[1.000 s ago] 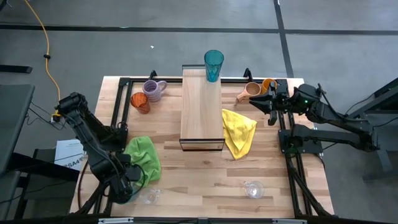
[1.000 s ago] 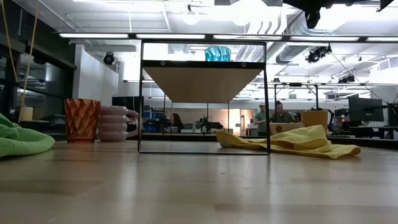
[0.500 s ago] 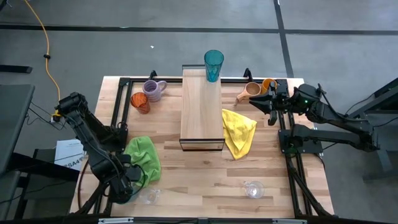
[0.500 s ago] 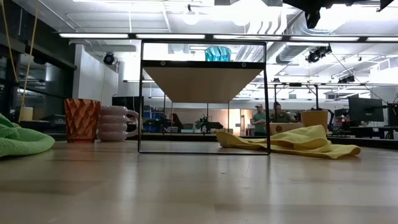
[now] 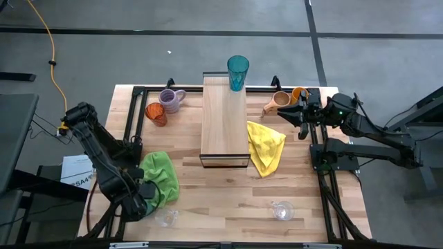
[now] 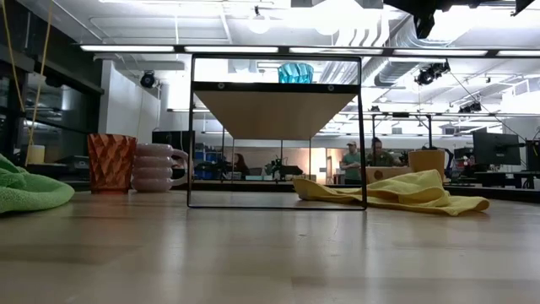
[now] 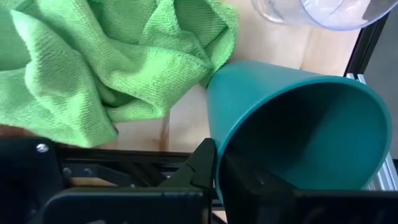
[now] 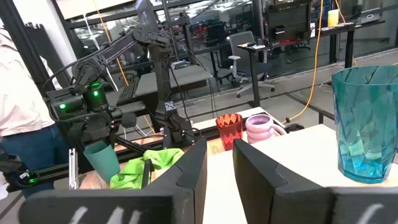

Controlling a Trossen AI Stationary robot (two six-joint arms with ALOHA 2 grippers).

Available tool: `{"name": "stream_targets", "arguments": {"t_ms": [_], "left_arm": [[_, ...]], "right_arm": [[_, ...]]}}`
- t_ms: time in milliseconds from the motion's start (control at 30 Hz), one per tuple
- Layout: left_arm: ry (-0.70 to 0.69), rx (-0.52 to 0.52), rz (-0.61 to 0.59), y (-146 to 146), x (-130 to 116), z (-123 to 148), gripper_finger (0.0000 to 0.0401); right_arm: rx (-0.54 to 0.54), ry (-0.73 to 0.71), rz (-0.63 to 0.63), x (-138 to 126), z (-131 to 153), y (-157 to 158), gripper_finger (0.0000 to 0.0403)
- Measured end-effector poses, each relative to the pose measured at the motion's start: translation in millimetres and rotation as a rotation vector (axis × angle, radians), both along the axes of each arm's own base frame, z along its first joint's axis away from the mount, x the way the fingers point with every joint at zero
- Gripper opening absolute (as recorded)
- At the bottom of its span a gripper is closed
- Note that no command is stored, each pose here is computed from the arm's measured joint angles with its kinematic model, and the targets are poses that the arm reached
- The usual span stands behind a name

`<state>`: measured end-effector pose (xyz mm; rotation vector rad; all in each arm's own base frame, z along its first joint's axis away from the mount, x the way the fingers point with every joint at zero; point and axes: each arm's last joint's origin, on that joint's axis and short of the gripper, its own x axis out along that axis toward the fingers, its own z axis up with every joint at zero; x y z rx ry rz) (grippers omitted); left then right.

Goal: Stack small to large cups/mugs on shelf
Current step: Put the blue plastic cup on the shelf

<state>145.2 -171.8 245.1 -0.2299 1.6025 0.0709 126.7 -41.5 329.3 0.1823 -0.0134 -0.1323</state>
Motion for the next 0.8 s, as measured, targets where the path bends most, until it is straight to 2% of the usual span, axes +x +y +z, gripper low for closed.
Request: {"name": "stream_targets", "arguments": {"t_ms": [200,333,500,633,800], "left_arm": [[-0.008,-0.017,0.009,6.6,-5.8,14.8,0.0002],[-0.048,-0.057,0.042,14.7,-12.5,37.4,0.0002],[-0.180,-0.097,0.125,27.0,-19.8,71.2,0.0001],[-0.283,-0.055,0.204,40.6,-24.7,96.2,0.0001],[-0.454,-0.031,0.298,61.5,-16.7,126.0,0.0000]], "right_arm": [[0.000,0.000,0.000,0.0,0.0,0.0,0.0069],[0.000,0.000,0.000,0.0,0.0,0.0,0.0069],[0.000,0.000,0.000,0.0,0.0,0.0,0.0069],[0.000,0.000,0.000,0.0,0.0,0.0,0.0069],[0.000,0.000,0.000,0.1,0.0,0.0,0.0069]]}}
